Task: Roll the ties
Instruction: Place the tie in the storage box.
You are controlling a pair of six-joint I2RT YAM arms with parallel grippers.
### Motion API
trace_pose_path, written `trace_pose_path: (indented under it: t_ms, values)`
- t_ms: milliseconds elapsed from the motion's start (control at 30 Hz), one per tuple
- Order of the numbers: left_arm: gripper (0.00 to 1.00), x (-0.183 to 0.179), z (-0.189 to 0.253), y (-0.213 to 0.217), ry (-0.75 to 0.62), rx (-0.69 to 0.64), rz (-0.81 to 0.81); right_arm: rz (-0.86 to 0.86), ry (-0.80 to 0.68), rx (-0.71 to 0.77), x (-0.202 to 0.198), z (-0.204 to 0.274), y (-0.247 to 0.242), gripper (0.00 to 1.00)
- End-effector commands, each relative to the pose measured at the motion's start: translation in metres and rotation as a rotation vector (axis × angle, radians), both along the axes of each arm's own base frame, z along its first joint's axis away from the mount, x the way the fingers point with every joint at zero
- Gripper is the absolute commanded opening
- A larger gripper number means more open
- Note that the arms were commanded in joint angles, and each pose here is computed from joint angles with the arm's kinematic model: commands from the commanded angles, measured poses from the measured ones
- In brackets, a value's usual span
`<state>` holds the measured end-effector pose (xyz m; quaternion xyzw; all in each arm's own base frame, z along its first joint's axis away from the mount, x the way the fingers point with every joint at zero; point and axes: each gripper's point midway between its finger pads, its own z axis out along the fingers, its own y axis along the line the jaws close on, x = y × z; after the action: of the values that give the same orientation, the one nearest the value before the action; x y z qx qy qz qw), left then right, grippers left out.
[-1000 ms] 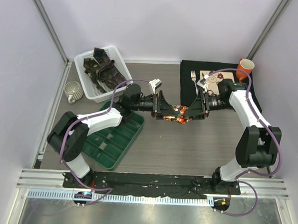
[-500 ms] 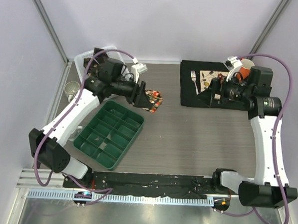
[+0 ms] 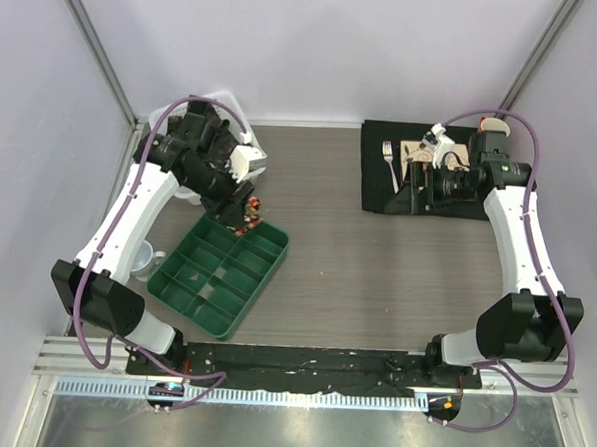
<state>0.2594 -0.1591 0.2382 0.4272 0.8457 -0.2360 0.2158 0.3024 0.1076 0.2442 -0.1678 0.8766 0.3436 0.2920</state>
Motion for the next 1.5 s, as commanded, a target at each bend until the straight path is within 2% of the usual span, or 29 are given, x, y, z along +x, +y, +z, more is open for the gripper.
trace_pose_path:
  t_ms: [0, 200, 433, 600, 1233, 1467]
  values:
    - [0.0, -0.048, -0.019, 0.038, 0.225, 0.135, 0.045, 0.029, -0.054, -0.015, -0.018, 0.013, 0.0, 1.0]
    - [0.0, -0.044, -0.04, 0.034, 0.425, 0.074, 0.16, 0.024, -0.028, -0.01, -0.019, 0.005, 0.0, 1.0]
    - [0.0, -0.02, -0.052, 0.031, 0.538, 0.045, 0.262, -0.001, -0.01, 0.001, -0.022, 0.0, 0.001, 1.0]
    - [0.0, -0.017, -0.061, 0.049, 0.64, 0.053, 0.334, -0.02, -0.008, -0.037, -0.021, -0.005, -0.004, 1.0]
    - [0.0, -0.01, -0.113, 0.086, 0.638, 0.235, 0.416, -0.034, 0.021, -0.037, -0.015, -0.01, -0.005, 0.99]
    - [0.0, 0.01, -0.125, 0.088, 0.565, 0.237, 0.484, -0.037, 0.029, -0.032, -0.017, -0.011, -0.005, 1.0]
